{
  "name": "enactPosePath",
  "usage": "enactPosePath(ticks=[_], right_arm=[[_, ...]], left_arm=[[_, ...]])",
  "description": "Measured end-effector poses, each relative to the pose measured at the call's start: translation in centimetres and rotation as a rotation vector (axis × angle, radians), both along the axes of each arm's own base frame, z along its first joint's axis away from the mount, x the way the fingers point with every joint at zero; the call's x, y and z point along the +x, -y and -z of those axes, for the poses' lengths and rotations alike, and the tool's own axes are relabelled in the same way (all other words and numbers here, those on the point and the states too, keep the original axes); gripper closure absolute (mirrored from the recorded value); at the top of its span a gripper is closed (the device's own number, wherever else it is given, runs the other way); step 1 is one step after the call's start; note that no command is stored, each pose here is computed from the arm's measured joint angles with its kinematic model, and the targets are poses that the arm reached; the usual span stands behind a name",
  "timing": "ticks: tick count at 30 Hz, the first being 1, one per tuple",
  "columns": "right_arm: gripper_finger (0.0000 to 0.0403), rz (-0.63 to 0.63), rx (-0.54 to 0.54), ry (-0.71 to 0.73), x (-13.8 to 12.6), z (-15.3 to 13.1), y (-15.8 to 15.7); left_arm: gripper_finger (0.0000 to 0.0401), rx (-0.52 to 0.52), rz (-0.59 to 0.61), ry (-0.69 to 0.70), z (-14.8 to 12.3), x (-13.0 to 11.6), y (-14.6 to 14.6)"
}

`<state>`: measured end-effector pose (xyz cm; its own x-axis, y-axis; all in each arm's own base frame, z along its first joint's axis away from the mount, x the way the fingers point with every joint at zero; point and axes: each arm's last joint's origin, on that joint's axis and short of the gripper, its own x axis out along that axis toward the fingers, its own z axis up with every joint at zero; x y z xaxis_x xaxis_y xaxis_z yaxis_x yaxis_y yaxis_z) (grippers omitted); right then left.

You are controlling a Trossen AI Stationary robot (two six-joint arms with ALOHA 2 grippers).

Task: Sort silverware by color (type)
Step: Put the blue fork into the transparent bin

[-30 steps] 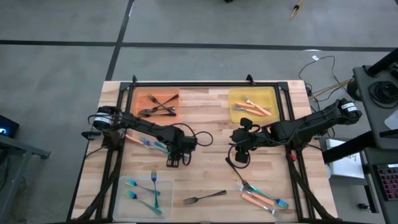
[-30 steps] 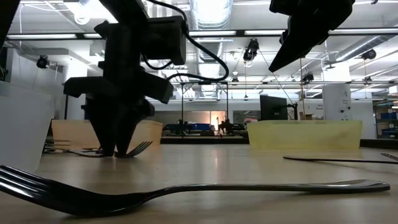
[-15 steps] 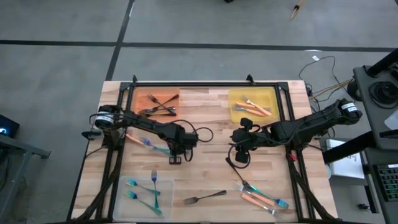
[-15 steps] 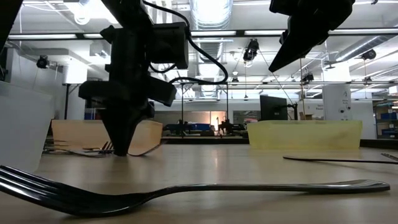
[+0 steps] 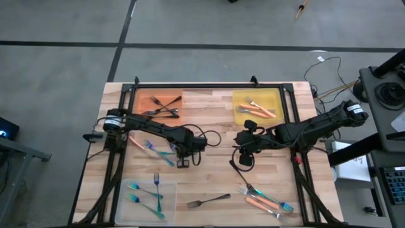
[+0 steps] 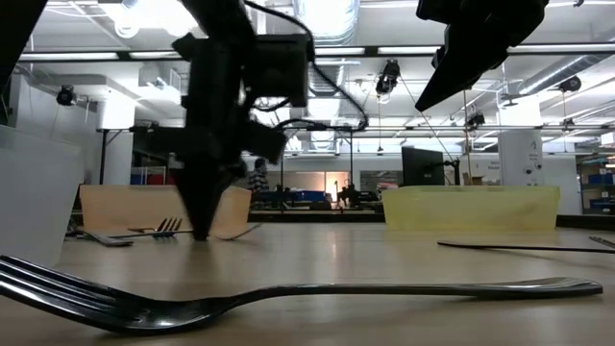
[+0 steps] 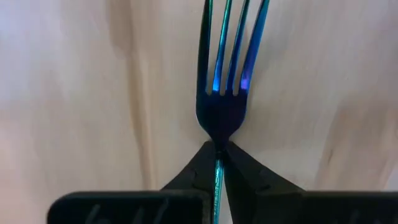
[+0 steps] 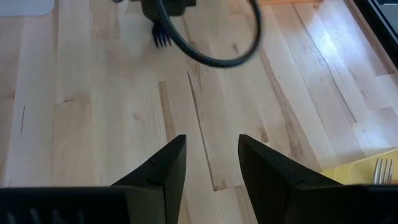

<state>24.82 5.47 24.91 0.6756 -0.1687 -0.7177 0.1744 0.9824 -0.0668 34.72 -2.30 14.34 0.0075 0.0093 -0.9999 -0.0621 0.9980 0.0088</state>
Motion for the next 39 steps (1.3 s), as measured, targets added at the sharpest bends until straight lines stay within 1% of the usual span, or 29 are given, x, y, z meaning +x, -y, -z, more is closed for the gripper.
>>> enactPosePath(ticks=[2,5,7,11,14,18,22,25,27,29,30,33,36,39], right_arm=[[0.0266,0.0,0.0,0.0,0.0,0.0,0.0],[0.0266,0.0,0.0,0.0,0.0,0.0,0.0],[0.0266,0.0,0.0,0.0,0.0,0.0,0.0],[0.0266,0.0,0.0,0.0,0.0,0.0,0.0],[0.0266,0.0,0.0,0.0,0.0,0.0,0.0],[0.0266,0.0,0.0,0.0,0.0,0.0,0.0],[0.0266,0.0,0.0,0.0,0.0,0.0,0.0],[0.0266,0.0,0.0,0.0,0.0,0.0,0.0],[0.0266,0.0,0.0,0.0,0.0,0.0,0.0],[0.0266,0.0,0.0,0.0,0.0,0.0,0.0],[0.0266,0.0,0.0,0.0,0.0,0.0,0.0],[0.0266,0.0,0.0,0.0,0.0,0.0,0.0],[0.0266,0.0,0.0,0.0,0.0,0.0,0.0],[0.0266,0.0,0.0,0.0,0.0,0.0,0.0]], left_arm=[[0.0399,0.023,-0.003,0.044,-0.8,0.8,-0.1],[0.04,0.047,-0.018,0.024,-2.0,1.0,-0.2],[0.04,0.045,-0.023,0.045,-3.0,1.5,-0.1],[0.04,0.043,-0.072,0.047,-5.6,2.2,0.3],[0.04,0.065,-0.082,0.047,-7.6,2.4,1.1],[0.0401,0.062,-0.107,0.048,-10.2,2.2,3.5],[0.0401,0.07,-0.149,0.012,-12.7,0.9,7.3],[0.0401,0.094,-0.224,-0.014,-14.3,-0.7,10.2],[0.0399,0.111,-0.262,-0.034,-14.8,-1.9,12.1],[0.0398,0.076,-0.291,-0.042,-14.8,-2.9,14.1],[0.0398,0.045,-0.309,-0.067,-14.8,-3.5,15.1],[0.0397,0.006,-0.365,-0.149,-14.3,-5.6,17.6],[0.0396,0.009,-0.403,-0.195,-13.5,-7.2,19.6],[0.0396,0.011,-0.438,-0.206,-12.7,-8.2,20.8]])
